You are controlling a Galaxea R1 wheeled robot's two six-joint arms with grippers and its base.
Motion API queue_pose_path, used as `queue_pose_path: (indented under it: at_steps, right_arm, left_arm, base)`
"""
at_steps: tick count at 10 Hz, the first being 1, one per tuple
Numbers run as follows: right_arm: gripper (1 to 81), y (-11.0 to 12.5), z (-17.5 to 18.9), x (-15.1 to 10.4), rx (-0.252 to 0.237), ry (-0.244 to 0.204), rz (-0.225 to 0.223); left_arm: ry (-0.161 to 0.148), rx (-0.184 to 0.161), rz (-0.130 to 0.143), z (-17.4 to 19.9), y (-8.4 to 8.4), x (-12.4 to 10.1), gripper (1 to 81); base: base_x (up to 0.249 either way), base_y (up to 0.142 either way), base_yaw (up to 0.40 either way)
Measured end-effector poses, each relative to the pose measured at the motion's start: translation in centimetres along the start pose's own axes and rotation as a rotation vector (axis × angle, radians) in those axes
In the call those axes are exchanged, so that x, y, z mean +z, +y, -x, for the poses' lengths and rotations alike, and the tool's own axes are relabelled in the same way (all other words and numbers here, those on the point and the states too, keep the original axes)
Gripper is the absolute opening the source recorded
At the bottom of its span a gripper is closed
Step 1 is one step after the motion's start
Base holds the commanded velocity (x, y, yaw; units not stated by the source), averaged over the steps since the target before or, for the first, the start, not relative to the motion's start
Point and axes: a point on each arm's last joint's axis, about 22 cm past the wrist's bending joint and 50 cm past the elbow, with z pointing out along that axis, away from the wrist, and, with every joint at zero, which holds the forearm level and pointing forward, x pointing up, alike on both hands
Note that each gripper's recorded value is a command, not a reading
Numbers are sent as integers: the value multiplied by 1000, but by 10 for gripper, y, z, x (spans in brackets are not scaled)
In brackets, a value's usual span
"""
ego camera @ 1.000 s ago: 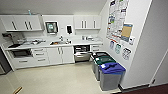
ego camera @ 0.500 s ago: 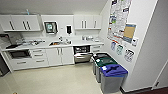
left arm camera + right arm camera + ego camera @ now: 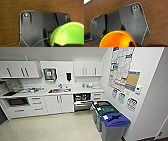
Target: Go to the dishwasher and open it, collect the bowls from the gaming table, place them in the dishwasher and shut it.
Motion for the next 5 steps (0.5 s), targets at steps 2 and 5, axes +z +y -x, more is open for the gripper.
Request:
queue_pose_path:
  at_steps: [2, 5]
  right_arm:
    - [10, 0, -1, 0, 0, 1, -1]
    - [10, -1, -1, 0, 0, 1, -1]
  left_arm:
    - [0, 0, 0, 0, 0, 0, 10]
    - [0, 0, -3, 0, -2, -1, 10]
  base:
    - [129, 0, 0]
    - [117, 0, 0]
